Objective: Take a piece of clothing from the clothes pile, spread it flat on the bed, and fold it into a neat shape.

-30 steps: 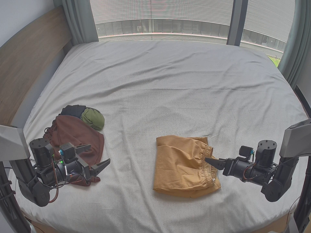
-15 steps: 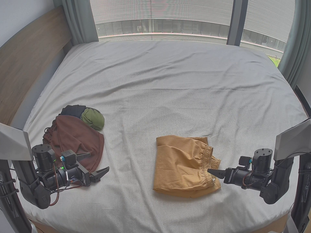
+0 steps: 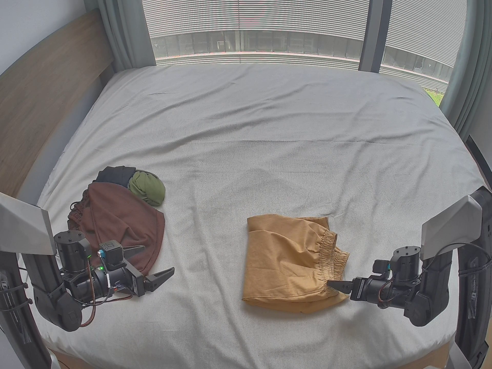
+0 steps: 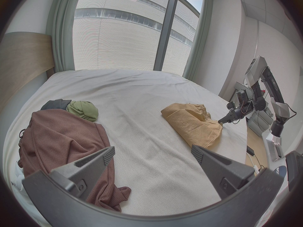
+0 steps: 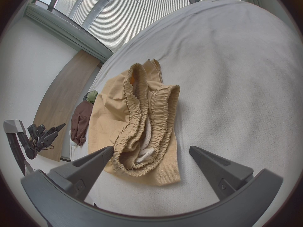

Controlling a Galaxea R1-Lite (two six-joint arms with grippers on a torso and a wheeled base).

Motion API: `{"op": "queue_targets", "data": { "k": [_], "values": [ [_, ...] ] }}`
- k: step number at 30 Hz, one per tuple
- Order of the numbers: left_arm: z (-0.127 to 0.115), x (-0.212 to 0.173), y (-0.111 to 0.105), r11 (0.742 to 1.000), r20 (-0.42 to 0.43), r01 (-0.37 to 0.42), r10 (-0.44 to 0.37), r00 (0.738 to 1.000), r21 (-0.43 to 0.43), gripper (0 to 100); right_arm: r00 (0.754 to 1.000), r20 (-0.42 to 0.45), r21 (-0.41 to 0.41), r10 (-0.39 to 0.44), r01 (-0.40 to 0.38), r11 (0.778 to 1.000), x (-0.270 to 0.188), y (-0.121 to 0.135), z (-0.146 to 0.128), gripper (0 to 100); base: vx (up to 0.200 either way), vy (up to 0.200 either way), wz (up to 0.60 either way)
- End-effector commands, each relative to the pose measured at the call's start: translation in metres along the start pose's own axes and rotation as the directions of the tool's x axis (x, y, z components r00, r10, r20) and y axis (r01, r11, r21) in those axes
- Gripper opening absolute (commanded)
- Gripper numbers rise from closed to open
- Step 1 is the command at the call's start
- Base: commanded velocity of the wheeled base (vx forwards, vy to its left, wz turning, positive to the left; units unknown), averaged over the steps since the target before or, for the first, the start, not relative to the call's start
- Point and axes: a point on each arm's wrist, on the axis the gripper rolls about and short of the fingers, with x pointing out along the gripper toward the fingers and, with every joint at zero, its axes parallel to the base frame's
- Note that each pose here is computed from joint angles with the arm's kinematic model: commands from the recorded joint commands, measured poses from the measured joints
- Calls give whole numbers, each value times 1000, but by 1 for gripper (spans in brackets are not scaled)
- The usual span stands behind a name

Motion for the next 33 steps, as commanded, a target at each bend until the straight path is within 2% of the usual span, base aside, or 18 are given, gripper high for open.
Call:
{"op": "queue_targets", "data": {
  "k": [1,8,13,17,26,33],
  "values": [
    [-1,1,-1,1000,-3,5,-5,1000,0,100,999,-35,10,-11,11,1000,8,-5,-9,100,0,0,0],
    [-1,2,-1,1000,-6,6,-6,1000,0,100,999,-32,15,18,-18,1000,17,4,-9,100,0,0,0],
    [-1,1,-2,1000,-4,8,-8,1000,2,100,1000,-11,62,13,-13,998,32,14,-13,100,0,0,0],
    [-1,1,-2,1000,-4,8,-8,1000,2,100,999,-13,86,40,-39,996,37,23,-14,100,0,0,0],
    [0,1,-2,1000,-2,7,-7,1000,4,100,998,25,101,64,-66,993,46,30,-8,100,0,0,0],
    [-1,1,-2,1000,-6,9,-9,1000,2,100,996,62,118,70,-77,990,33,32,5,100,0,0,0]
  ]
}}
